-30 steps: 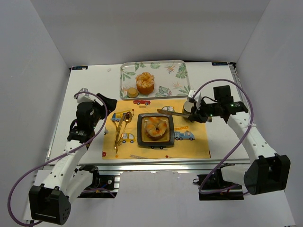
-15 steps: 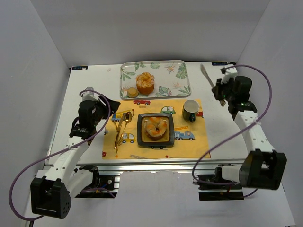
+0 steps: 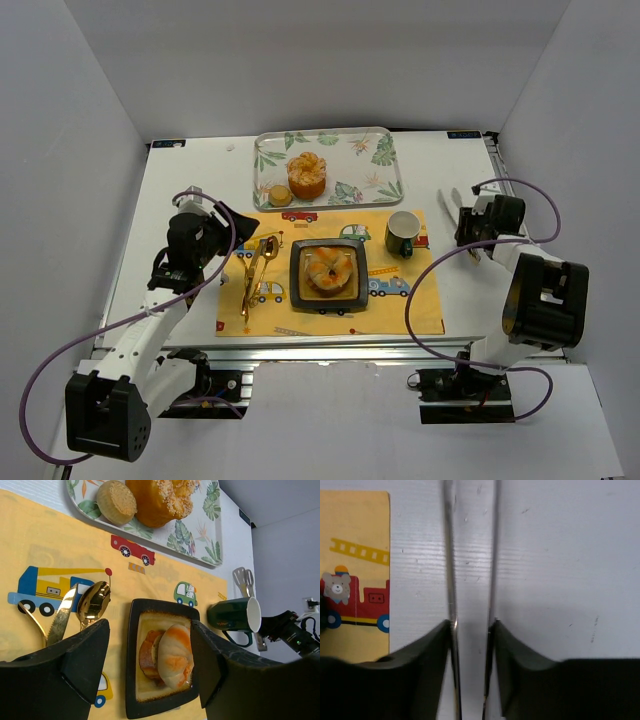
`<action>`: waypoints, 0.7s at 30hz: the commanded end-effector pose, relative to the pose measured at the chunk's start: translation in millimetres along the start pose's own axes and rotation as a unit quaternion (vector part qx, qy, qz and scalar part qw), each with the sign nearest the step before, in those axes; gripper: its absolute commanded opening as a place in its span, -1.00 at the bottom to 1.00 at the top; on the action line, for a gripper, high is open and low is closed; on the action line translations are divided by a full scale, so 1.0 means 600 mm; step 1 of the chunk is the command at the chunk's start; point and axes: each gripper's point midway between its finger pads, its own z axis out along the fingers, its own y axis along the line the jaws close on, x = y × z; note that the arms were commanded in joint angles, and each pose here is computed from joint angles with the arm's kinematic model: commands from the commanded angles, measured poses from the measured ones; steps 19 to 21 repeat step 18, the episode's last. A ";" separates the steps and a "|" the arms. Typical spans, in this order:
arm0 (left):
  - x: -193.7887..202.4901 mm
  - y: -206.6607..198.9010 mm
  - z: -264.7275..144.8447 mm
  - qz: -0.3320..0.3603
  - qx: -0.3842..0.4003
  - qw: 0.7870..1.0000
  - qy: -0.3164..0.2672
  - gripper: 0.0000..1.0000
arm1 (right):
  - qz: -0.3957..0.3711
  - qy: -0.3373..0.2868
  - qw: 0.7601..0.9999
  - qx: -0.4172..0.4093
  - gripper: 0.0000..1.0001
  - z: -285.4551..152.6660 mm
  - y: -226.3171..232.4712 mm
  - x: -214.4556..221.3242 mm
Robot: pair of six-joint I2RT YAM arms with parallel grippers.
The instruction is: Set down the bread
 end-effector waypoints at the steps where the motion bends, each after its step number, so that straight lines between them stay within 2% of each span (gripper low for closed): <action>1: -0.006 -0.003 -0.003 0.006 0.003 1.000 -0.004 0.50 | -0.015 0.031 0.999 -0.015 0.05 0.005 -0.002 0.019; 2: -0.006 -0.002 -0.003 0.006 0.002 1.000 -0.004 0.50 | -0.010 0.032 0.999 -0.017 0.33 0.003 -0.005 0.017; 5: -0.004 -0.001 -0.003 0.006 0.000 1.000 -0.001 0.50 | -0.014 0.024 0.999 -0.019 0.78 -0.017 -0.013 -0.001; 9: -0.005 -0.005 -0.002 0.009 0.004 1.000 0.001 0.46 | -0.015 0.009 1.000 0.000 0.79 -0.047 -0.025 -0.051; 10: -0.006 -0.006 -0.001 0.008 0.006 1.000 0.001 0.33 | -0.016 0.013 0.999 0.027 0.79 -0.058 -0.040 -0.073; 11: -0.005 -0.012 -0.001 0.009 0.015 1.000 0.002 0.03 | -0.021 0.009 0.997 0.070 0.79 -0.066 -0.060 -0.111; 12: -0.006 -0.014 0.000 0.007 0.017 1.000 0.002 0.03 | -0.018 0.033 0.996 0.082 0.79 -0.063 -0.062 -0.092; 13: -0.005 -0.014 0.001 0.007 0.018 1.000 0.003 -0.44 | -0.018 0.031 0.994 0.100 0.79 -0.077 -0.072 -0.128; 14: -0.006 -0.015 0.002 0.006 0.020 1.000 0.002 -0.63 | -0.015 0.033 0.994 0.106 0.79 -0.081 -0.077 -0.143; 16: -0.002 -0.015 0.004 0.002 0.024 1.000 0.005 -0.84 | -0.013 0.033 0.994 0.101 0.80 -0.077 -0.078 -0.163; 17: -0.004 -0.018 0.005 0.001 0.029 1.000 0.003 -0.87 | -0.013 0.015 0.995 0.096 0.79 -0.081 -0.076 -0.189; 18: -0.010 -0.029 0.005 0.003 0.040 0.999 0.002 -0.66 | -0.011 -0.020 0.999 0.050 0.79 -0.082 -0.047 -0.218; 21: -0.010 -0.029 0.005 0.003 0.040 0.999 0.002 -0.66 | -0.011 -0.020 0.999 0.050 0.79 -0.082 -0.047 -0.218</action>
